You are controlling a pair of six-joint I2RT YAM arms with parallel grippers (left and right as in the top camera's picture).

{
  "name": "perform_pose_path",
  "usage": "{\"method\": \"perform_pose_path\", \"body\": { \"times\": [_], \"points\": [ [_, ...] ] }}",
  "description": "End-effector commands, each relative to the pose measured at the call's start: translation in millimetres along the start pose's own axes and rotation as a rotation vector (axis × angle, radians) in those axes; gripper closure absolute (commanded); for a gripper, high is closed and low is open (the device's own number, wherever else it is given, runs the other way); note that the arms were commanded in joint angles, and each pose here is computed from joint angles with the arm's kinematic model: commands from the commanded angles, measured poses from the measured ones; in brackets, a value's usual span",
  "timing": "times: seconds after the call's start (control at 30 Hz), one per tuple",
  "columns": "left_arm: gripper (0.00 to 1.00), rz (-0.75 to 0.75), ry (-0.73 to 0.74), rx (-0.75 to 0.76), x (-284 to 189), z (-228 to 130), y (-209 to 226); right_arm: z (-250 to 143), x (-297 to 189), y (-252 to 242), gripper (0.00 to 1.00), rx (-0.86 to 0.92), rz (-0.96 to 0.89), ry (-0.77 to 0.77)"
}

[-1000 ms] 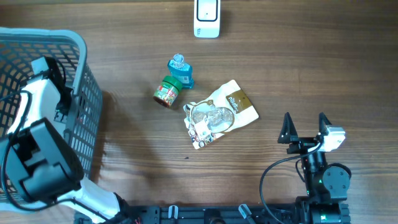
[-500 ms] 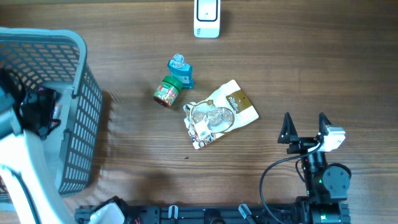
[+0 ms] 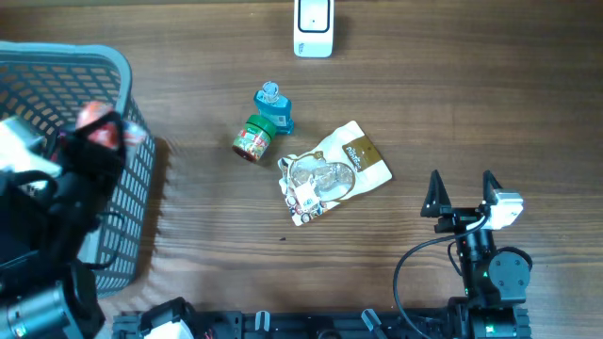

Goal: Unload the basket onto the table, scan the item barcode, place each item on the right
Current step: 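Lift the red box out and carry it right of the snack bag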

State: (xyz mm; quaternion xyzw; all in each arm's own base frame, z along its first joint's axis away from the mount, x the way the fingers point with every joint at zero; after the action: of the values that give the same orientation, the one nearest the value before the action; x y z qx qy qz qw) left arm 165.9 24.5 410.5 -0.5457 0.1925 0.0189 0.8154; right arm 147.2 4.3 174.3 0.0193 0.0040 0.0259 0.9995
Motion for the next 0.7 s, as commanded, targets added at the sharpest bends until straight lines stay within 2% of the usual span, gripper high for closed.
{"method": "perform_pose_path", "body": {
  "times": [0.0, 0.13, 0.27, 0.37, 0.53, 0.67],
  "points": [
    [0.54, -0.026, 0.17, 0.035, 31, -17, -9, 1, 0, 2, 0.0, -0.012, 0.016, -0.006],
    [0.54, -0.014, 0.286, 0.122, 80, -47, -22, 1, 0, 2, 0.0, -0.012, 0.016, -0.006],
    [0.54, 0.092, 0.346, 0.236, 147, -103, -23, 1, 0, 2, 0.0, -0.012, 0.016, -0.006],
    [0.54, 0.199, 0.367, 0.325, 195, -152, -9, 1, 0, 2, 0.0, -0.012, 0.016, -0.006],
    [0.54, 0.285, 0.503, 0.398, 259, -226, 31, 1, 0, 2, 0.0, -0.011, 0.016, -0.006],
    [0.54, 0.329, 0.529, 0.407, 282, -244, 54, 1, 0, 2, 0.0, -0.012, 0.016, -0.006]
  ]
}}
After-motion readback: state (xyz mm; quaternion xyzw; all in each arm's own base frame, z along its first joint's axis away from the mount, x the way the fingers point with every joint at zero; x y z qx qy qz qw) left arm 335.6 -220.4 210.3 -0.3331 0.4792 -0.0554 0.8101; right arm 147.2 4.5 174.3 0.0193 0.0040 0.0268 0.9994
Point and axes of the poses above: each gripper's point midway between its finger pads, its own x axis out along the fingers, its own y axis along the line the jaws close on, z = x × y, the point moved 10 cm from there along -x, back along the fingers, and after that the axes turned 9 degrees about -x, right-handed, at the moved point
